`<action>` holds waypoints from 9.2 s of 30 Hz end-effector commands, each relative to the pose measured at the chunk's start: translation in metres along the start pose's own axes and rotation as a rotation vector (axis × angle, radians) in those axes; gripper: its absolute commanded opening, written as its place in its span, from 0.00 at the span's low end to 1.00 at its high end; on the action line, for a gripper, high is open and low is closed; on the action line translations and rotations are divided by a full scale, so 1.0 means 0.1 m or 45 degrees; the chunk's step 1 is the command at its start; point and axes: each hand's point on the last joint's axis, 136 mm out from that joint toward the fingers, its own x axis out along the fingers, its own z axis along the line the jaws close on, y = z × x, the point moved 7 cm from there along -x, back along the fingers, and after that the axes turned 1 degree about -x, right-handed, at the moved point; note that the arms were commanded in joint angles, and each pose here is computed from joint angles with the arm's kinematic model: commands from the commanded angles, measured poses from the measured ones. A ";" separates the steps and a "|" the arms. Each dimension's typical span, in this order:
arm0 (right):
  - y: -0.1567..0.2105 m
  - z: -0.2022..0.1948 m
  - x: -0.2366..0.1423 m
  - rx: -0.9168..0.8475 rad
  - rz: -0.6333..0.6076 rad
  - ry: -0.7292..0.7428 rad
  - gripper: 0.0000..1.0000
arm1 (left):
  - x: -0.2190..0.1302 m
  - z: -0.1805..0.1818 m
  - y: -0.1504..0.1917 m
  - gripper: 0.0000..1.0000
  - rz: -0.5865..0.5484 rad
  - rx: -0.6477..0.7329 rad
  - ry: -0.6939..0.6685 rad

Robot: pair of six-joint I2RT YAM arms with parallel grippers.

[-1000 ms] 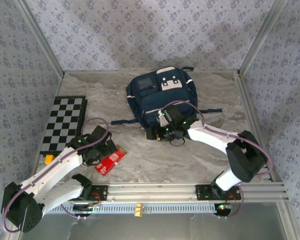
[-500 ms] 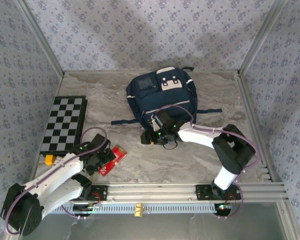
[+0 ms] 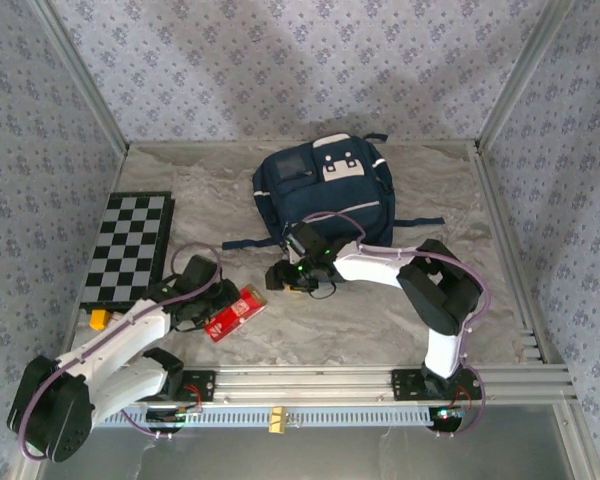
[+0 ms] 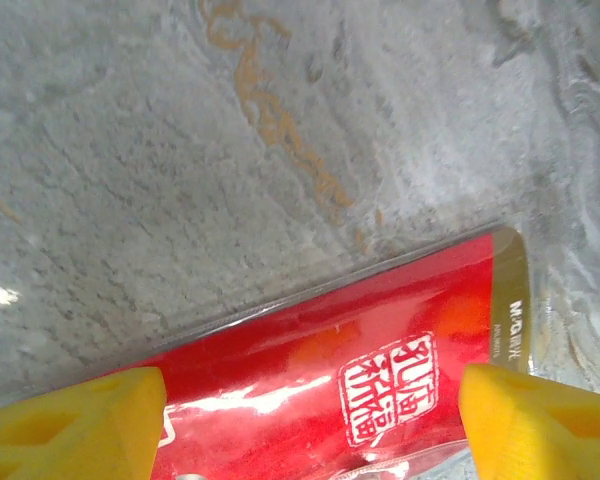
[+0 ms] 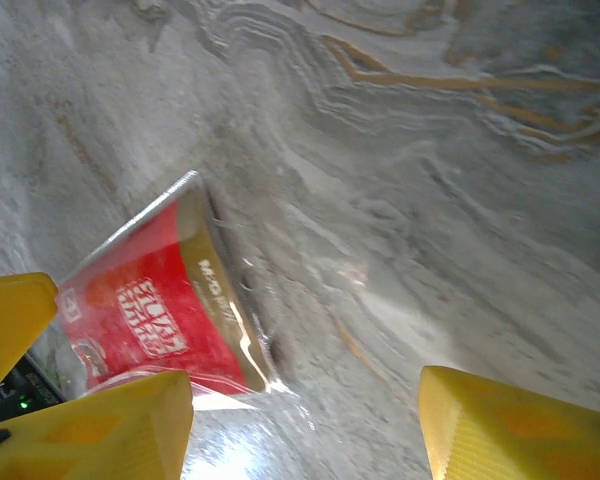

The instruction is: Pack the student bag

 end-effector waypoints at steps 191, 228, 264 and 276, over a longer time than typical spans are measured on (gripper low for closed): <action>-0.47 -1.28 -2.13 0.307 -0.554 -0.015 0.38 | -0.86 -3.20 -0.41 0.00 -0.721 1.678 0.585; -0.11 -1.12 -2.50 0.148 -0.694 0.122 0.36 | -0.86 -2.76 -0.44 0.56 -0.349 1.057 0.799; -0.79 -1.18 -1.68 0.291 -0.496 0.139 0.48 | 0.49 -2.64 -0.96 0.09 0.179 0.311 0.905; -0.99 -1.41 -2.21 0.176 -0.533 0.340 0.54 | 0.42 -2.81 -0.35 0.00 0.186 0.208 0.850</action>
